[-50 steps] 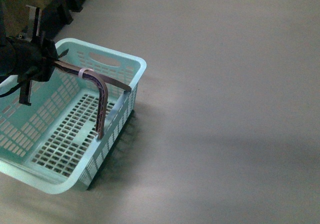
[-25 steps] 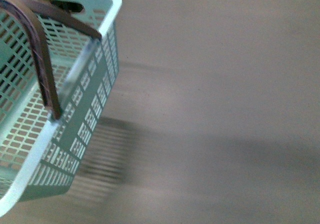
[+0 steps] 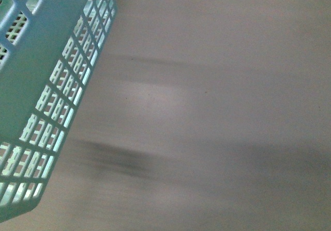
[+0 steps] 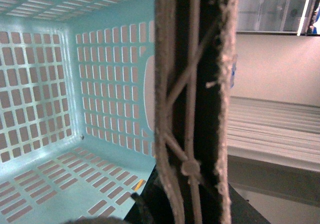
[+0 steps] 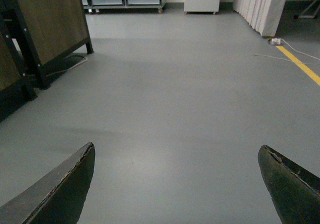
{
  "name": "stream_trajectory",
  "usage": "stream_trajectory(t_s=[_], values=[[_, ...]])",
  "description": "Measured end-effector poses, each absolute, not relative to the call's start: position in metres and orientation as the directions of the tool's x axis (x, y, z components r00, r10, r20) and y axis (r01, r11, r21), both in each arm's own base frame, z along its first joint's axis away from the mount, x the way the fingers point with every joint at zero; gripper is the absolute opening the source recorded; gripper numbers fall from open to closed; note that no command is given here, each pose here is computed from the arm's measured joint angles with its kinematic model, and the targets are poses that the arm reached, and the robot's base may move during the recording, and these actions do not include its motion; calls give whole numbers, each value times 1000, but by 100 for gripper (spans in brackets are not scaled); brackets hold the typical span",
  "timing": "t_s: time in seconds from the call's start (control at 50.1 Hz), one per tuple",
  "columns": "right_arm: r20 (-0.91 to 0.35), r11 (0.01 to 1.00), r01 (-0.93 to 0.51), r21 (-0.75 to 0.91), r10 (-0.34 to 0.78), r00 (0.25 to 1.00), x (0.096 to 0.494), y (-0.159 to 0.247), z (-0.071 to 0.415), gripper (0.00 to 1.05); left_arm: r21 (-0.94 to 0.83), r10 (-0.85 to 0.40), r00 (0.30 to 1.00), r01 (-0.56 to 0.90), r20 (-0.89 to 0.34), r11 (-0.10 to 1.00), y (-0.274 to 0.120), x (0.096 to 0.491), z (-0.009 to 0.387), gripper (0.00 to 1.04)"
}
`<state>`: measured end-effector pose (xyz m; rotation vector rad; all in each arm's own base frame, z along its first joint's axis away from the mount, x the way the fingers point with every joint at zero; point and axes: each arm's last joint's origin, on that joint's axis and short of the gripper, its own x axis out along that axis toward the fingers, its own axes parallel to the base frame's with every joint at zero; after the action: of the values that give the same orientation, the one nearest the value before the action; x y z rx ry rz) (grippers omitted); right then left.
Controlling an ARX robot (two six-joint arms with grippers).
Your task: Pick lemon and mango into basket
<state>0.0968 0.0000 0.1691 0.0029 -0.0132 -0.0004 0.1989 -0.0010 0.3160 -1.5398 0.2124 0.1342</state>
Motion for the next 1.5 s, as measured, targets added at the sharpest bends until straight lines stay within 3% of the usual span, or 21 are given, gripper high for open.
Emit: stream_trajectory(t_s=[1.497], values=[[13,1000,0,2,0,1000,97,0,169,96,-975,-43,974,-222,-224,29,-1,199,316,6]])
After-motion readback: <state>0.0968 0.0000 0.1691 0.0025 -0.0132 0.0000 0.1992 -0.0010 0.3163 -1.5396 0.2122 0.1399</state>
